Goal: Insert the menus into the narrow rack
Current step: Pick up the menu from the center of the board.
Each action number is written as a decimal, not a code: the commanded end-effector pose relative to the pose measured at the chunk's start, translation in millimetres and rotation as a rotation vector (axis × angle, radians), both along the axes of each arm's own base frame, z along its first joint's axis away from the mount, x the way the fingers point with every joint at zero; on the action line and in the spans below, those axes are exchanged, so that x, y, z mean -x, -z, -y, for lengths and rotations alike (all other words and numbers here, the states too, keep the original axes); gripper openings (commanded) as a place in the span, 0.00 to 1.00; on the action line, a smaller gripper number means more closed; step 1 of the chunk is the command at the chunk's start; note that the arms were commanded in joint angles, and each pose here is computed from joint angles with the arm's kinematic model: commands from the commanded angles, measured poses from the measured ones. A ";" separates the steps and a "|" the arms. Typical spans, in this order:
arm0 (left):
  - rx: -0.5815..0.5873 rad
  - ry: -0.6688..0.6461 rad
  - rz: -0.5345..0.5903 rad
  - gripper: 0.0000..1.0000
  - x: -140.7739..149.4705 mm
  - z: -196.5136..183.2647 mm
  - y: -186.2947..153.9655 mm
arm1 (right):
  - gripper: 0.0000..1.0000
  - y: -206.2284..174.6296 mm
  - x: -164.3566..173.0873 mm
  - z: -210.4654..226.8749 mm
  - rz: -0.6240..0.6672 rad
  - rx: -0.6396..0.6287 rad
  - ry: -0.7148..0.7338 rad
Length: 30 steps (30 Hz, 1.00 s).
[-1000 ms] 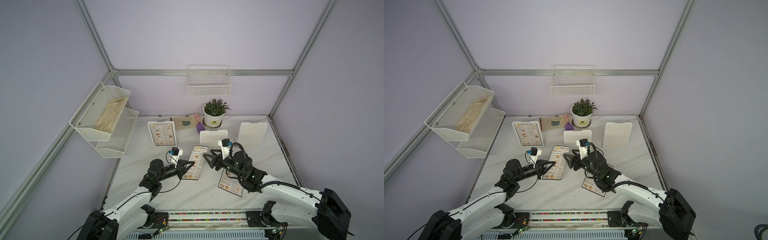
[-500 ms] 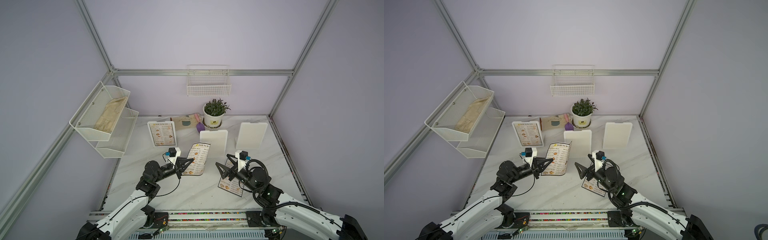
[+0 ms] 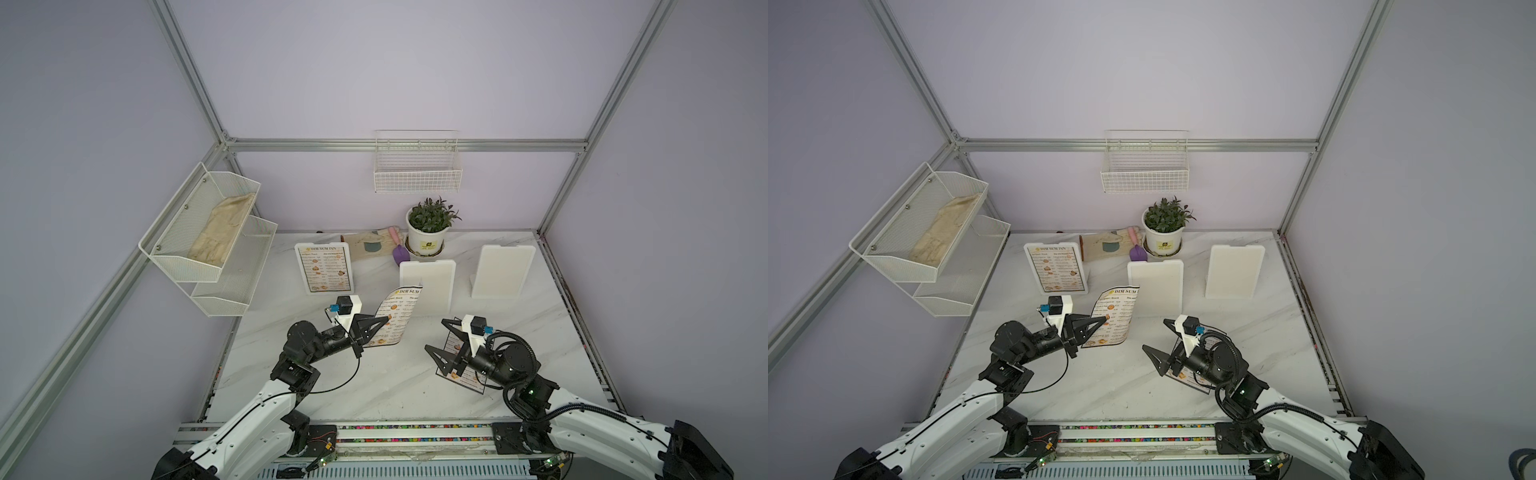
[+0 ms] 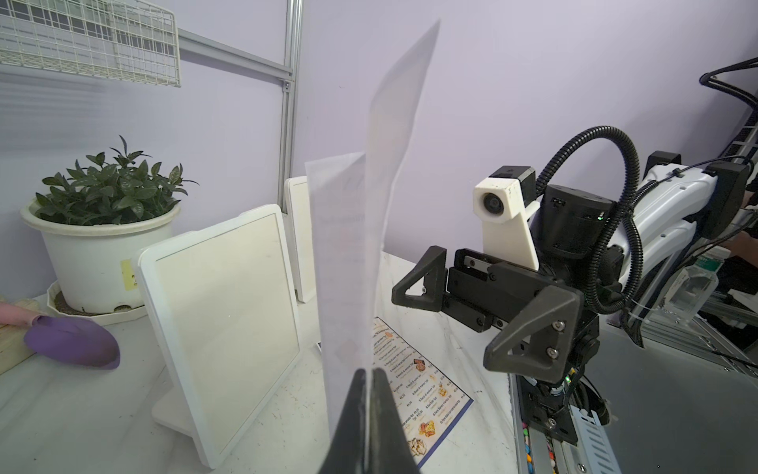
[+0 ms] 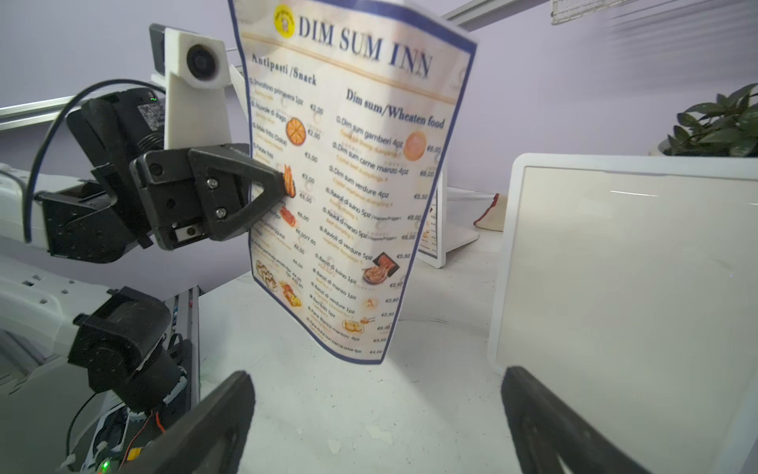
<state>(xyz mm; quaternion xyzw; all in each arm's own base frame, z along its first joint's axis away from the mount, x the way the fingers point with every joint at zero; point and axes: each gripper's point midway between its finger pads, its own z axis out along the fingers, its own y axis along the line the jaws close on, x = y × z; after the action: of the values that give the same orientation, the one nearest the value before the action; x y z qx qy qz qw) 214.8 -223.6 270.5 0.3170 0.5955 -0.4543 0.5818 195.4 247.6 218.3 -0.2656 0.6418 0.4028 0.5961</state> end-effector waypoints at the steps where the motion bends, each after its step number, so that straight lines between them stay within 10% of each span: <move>1: 0.038 0.041 0.118 0.00 8.8 2.5 -37.8 | 0.97 -24.7 11.5 -8.5 0.108 -0.043 -0.083; 11: 0.120 0.218 0.232 0.00 51.8 3.6 -55.0 | 0.97 -25.5 17.8 -24.8 0.150 -0.044 -0.182; 30: 0.135 0.203 0.190 0.00 47.3 4.5 -57.7 | 0.97 -47.6 13.3 -69.4 0.172 -0.083 -0.393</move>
<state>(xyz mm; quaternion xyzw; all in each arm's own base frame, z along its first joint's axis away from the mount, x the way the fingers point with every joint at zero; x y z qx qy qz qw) 172.8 -227.6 320.2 0.3720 0.4866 -0.5123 0.6020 183.7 312.2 246.4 -0.3841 0.5418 0.4973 0.5582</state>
